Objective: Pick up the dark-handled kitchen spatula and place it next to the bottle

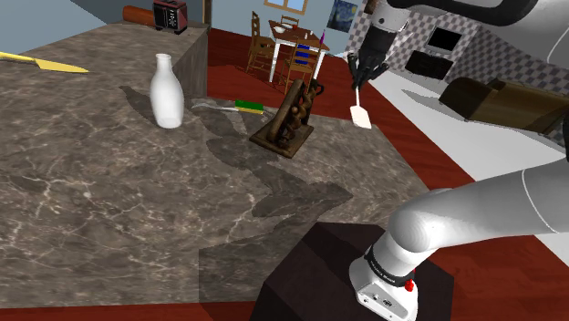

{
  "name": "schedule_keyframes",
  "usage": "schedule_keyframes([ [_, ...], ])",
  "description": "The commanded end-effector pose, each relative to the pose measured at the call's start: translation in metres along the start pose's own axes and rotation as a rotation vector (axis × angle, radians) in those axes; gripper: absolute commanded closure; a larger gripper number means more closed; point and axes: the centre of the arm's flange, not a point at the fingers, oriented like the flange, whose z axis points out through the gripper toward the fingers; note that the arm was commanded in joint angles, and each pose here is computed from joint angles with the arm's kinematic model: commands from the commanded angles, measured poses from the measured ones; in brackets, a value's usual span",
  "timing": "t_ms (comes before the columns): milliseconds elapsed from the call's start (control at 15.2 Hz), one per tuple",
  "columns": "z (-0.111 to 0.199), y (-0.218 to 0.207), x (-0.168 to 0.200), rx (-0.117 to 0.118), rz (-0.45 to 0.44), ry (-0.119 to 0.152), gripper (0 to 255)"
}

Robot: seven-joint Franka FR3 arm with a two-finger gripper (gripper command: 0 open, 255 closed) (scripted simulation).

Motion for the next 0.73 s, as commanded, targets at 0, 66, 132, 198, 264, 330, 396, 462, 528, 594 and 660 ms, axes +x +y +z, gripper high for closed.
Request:
schedule_keyframes([
  [0, -0.011, 0.0, 0.001, 0.0, 0.0, 0.0, 255],
  [66, -0.013, 0.0, 0.001, 0.0, 0.0, 0.0, 255],
  [132, -0.013, -0.013, 0.002, 0.0, 0.0, 0.0, 255],
  [198, -0.013, -0.026, 0.003, 0.0, 0.0, 0.0, 255],
  [264, -0.013, -0.039, 0.003, 0.0, 0.0, 0.0, 255],
  [330, -0.013, -0.053, 0.004, 0.0, 0.0, 0.0, 255],
  [396, -0.013, -0.066, 0.005, 0.0, 0.0, 0.0, 255],
  [462, -0.013, -0.079, 0.005, 0.0, 0.0, 0.0, 255],
  [528, -0.013, -0.092, 0.006, 0.0, 0.0, 0.0, 255],
  [594, -0.013, -0.105, 0.007, 0.0, 0.0, 0.0, 255],
  [660, -0.013, -0.119, 0.008, 0.0, 0.0, 0.0, 255],
])
